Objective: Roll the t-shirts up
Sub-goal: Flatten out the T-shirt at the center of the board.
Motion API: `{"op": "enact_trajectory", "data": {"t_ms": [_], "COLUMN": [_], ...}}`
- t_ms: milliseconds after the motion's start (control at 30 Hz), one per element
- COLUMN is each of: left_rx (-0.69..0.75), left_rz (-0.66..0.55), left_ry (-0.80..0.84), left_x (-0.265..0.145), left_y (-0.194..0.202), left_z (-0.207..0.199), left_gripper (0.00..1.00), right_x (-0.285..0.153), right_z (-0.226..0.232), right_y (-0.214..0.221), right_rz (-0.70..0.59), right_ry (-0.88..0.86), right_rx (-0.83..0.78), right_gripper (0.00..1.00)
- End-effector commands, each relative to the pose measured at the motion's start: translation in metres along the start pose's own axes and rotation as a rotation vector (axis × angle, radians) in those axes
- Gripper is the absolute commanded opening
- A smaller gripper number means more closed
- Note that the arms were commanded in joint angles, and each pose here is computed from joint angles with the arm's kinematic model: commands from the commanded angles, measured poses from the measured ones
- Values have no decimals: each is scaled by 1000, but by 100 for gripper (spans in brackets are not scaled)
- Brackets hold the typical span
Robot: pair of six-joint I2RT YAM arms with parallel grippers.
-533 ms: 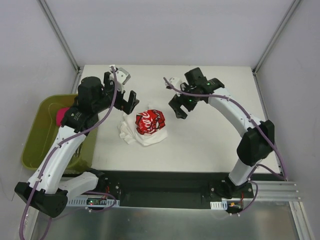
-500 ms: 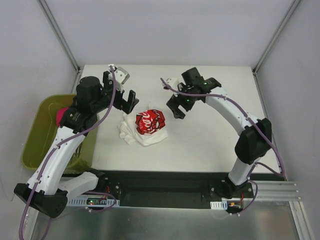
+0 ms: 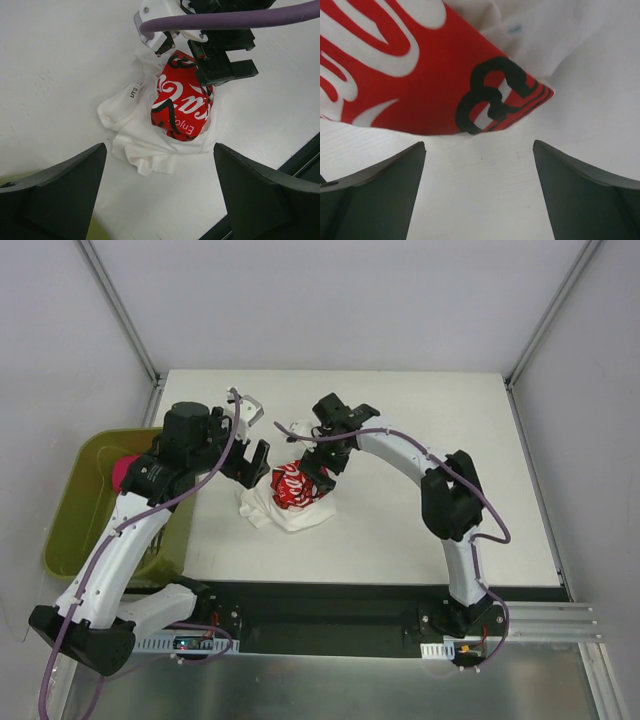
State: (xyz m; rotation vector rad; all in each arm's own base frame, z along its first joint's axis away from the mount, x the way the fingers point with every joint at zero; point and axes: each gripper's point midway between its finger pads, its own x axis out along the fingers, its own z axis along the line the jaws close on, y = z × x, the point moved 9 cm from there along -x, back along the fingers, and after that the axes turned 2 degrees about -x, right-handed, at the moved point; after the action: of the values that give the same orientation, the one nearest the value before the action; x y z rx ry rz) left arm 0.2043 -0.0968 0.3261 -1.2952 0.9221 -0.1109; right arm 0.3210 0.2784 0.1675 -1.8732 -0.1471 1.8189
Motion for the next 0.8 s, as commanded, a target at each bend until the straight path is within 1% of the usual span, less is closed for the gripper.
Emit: {"op": "enact_trajectory", "data": {"t_ms": [0, 33, 100, 133, 167, 200, 233, 267, 300, 333, 367, 400, 467, 500, 533, 567, 600, 633, 667, 700, 733, 767], "left_rx": [-15, -23, -53, -74, -123, -190, -240, -312, -340, -363, -368, -365, -347, -342, -347, -352, -360, -376, -395, -408, -423, -445], "left_rz": [17, 14, 1, -10, -17, -73, -76, -142, -165, -180, -233, -249, -265, -264, -246, -229, -212, -188, -163, -147, -129, -113], "left_ry": [-44, -59, -73, -85, -118, -108, -111, -156, -173, -215, -250, -271, -306, -305, -295, -278, -263, -244, -192, -167, -142, -105], "left_x": [-3, -3, -4, -5, -5, -13, -10, -23, -26, -27, -35, -37, -37, -34, -27, -22, -16, -8, 0, 5, 11, 16], "left_y": [5, 4, 0, -4, -8, -25, -32, -51, -59, -66, -79, -84, -90, -91, -89, -85, -82, -78, -73, -70, -66, -62], "left_z": [4, 6, 9, 11, 19, 21, 29, 41, 46, 55, 60, 63, 70, 71, 74, 74, 75, 76, 74, 73, 73, 70], "left_gripper": [87, 87, 88, 89, 92, 93, 93, 93, 93, 93, 93, 93, 93, 93, 92, 91, 91, 89, 88, 87, 86, 86], "right_x": [2, 5, 8, 7, -3, -10, -19, -32, -61, -80, -100, -138, -176, -208, -220, -232, -236, -249, -249, -228, -231, -220], "right_z": [8, 10, 7, 6, 5, 3, -1, -1, -4, -2, 1, 9, 17, 25, 29, 32, 30, 35, 35, 25, 25, 20], "right_y": [-24, -29, -34, -36, -42, -43, -43, -44, -45, -46, -48, -50, -53, -50, -48, -45, -36, -26, -17, 10, 28, 48], "right_rz": [-61, -70, -71, -67, -88, -92, -95, -120, -166, -202, -245, -320, -397, -454, -474, -492, -473, -484, -468, -378, -368, -324], "right_ry": [-39, -42, -29, -4, 23, 45, 77, 91, 125, 140, 155, 196, 252, 305, 330, 357, 397, 430, 447, 453, 468, 460], "right_rx": [-50, -60, -65, -72, -83, -86, -85, -78, -61, -53, -55, -75, -99, -104, -105, -99, -65, -46, -20, 87, 157, 253], "right_gripper": [89, 78, 58, 30, 16, 1, 1, 1, 1, 1, 1, 1, 1, 1, 1, 1, 1, 1, 1, 1, 1, 1]}}
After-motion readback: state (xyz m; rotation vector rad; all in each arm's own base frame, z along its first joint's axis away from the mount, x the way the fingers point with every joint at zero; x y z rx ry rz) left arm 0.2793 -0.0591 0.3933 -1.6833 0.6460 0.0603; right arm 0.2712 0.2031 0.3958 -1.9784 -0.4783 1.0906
